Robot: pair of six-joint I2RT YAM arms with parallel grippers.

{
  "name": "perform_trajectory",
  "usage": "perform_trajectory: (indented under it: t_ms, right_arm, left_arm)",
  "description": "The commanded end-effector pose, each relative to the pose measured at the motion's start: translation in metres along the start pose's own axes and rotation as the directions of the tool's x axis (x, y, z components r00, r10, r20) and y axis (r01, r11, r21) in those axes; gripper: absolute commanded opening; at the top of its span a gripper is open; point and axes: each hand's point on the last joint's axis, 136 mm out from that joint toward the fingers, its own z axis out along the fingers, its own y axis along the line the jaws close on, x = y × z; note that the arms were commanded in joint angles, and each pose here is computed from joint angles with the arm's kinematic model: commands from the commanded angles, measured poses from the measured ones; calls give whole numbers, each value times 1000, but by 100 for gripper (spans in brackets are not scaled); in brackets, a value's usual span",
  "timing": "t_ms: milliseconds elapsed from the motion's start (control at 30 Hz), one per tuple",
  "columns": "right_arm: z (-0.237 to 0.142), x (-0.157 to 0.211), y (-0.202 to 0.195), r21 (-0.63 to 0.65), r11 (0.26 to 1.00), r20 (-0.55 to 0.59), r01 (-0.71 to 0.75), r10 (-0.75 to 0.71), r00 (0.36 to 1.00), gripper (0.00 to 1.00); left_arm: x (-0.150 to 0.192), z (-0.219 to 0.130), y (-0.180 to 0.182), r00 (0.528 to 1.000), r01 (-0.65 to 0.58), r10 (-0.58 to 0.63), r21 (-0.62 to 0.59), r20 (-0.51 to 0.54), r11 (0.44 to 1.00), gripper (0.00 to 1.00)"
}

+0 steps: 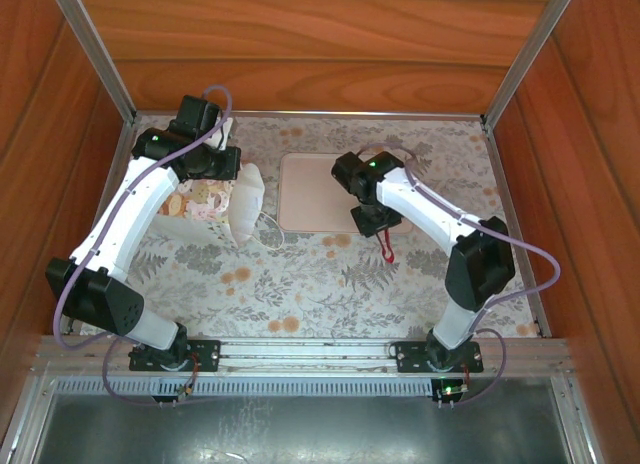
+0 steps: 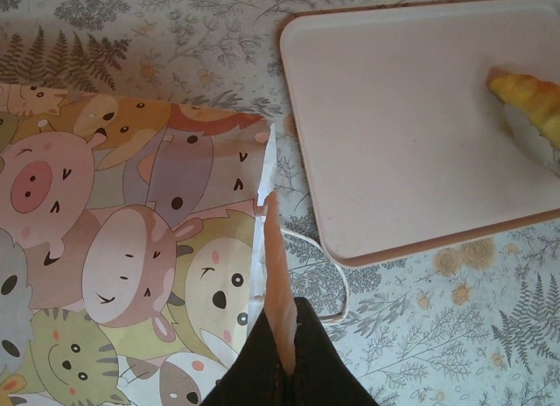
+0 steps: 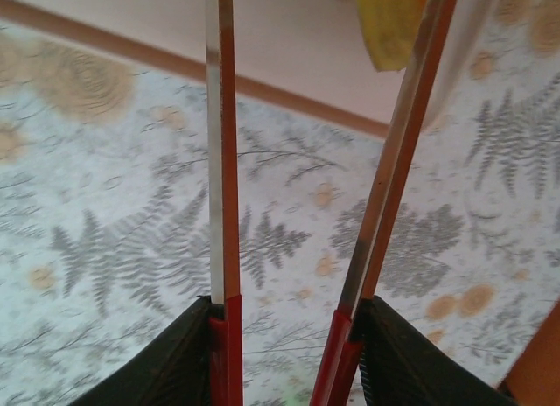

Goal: Take the fake bread out of the paper bag

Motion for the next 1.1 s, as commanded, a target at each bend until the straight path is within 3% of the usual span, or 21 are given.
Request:
perform_trajectory:
  t_ms: [0,133,333,567,733,1067]
  right_arm:
    - [-25,-1,16,-141,989,46,-33,40,998,45]
    - [-45,-1,19,-206,978,103,-38,60,993,45]
    - [-50,-3,-6,-175,979,139,-105,131,982,45]
    - [-42,0,-26,-310,929,93,-204,243,965,48]
    - [-39,-9,-12,-424,887,92,-184,244,965,49]
    - [-14,-10,-14,-374,903,28,-210,238,971,49]
  left_arm:
    - [-1,-5,2,1000,0,0,-2,21,1000,0]
    - [-2,-5,2,1000,1,-1,-3,22,1000,0]
    - [-1,-4,0,1000,5,-5,7,19,1000,0]
    - [-2,-7,0,1000,3,-4,6,27,1000,0]
    - [-2,-4,0,1000,7,-7,8,21,1000,0]
    - [-1,-5,1,1000,8,-8,6,22,1000,0]
